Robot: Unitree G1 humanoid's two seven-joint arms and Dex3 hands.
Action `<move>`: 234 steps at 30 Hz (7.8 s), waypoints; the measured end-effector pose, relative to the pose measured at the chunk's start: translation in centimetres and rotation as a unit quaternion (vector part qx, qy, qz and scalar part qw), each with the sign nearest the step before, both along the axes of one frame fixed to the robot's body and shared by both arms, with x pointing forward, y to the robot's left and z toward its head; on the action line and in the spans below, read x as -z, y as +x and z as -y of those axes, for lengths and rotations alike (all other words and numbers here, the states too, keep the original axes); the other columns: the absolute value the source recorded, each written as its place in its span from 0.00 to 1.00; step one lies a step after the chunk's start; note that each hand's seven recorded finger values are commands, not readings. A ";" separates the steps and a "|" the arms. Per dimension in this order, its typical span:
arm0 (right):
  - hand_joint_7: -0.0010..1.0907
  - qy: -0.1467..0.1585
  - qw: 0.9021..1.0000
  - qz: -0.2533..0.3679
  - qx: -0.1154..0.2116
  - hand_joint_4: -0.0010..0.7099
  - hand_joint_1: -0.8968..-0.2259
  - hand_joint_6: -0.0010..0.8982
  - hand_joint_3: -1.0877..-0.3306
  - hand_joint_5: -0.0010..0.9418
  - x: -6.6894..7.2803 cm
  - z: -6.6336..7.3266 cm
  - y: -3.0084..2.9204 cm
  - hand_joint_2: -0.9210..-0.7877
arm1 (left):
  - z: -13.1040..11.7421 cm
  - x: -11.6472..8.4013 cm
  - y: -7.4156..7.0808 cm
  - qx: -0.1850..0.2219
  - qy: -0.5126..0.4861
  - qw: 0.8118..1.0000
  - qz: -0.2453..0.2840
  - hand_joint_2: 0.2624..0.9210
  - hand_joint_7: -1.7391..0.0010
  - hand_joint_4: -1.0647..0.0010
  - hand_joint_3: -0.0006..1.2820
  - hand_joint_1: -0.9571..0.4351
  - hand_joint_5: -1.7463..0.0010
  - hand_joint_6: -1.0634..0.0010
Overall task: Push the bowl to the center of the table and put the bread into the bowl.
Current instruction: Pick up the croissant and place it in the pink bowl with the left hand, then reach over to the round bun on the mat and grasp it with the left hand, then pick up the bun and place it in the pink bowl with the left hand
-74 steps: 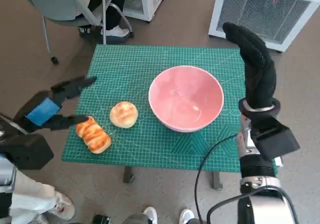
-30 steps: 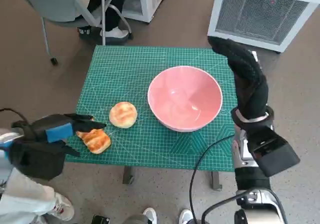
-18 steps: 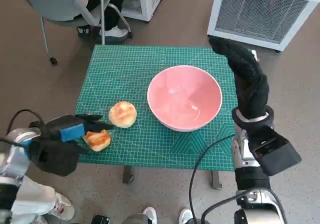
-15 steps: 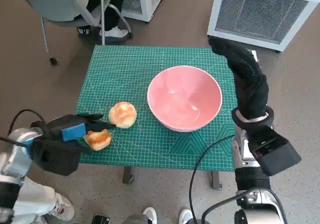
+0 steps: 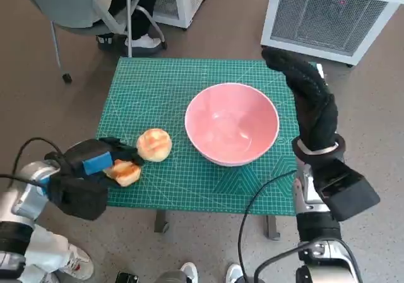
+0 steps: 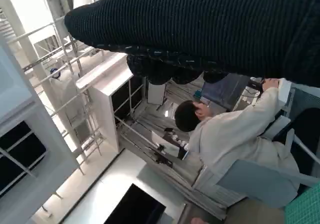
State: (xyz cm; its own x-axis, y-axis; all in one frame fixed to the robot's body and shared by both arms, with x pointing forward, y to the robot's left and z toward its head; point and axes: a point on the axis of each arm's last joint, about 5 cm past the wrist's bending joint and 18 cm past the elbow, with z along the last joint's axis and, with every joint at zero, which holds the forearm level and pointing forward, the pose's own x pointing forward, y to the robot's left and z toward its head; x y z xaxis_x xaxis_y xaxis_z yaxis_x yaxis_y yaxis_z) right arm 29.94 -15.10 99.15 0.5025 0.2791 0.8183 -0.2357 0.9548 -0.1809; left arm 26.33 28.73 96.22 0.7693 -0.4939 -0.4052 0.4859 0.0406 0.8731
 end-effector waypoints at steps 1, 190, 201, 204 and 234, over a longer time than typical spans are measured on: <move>0.68 0.000 1.000 -0.001 0.000 0.47 0.48 0.00 0.38 0.02 0.0 0.0 -0.01 0.00 | -0.1 -0.1 0.0 0.000 -0.001 1.000 -0.001 1.00 0.35 0.56 0.13 0.69 0.19 0.41; 0.68 -0.007 1.000 0.010 0.003 0.46 0.51 0.00 0.38 0.03 0.4 0.3 -0.29 0.00 | 5.2 0.9 5.6 -0.091 -0.077 0.993 -0.001 1.00 0.27 0.40 0.09 0.68 0.34 0.47; 0.69 -0.008 1.000 0.009 0.002 0.46 0.51 0.00 0.37 0.03 0.4 0.3 -0.29 0.00 | 4.9 -2.3 5.9 -0.062 -0.134 0.987 0.057 1.00 0.29 0.43 0.09 0.69 0.31 0.42; 0.69 -0.008 1.000 0.009 0.002 0.46 0.51 0.00 0.37 0.03 0.4 0.3 -0.29 0.00 | 5.4 -4.2 5.9 -0.042 -0.153 0.983 0.091 1.00 0.31 0.44 0.09 0.69 0.29 0.42; 0.69 -0.009 1.000 0.008 0.000 0.45 0.50 0.00 0.36 0.04 0.4 0.2 -0.27 0.00 | 14.1 -9.7 6.9 0.143 -0.222 0.949 0.174 0.96 0.31 0.69 0.19 0.57 0.59 0.69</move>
State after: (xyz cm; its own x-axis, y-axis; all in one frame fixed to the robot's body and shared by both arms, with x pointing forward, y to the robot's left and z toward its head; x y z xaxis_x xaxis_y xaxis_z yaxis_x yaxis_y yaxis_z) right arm 29.67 -15.31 98.77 0.4903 0.2937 0.8205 -0.2321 0.9515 -0.2019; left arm 33.20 14.59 105.94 0.6276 -0.7648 0.1456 0.2187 0.3527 0.9098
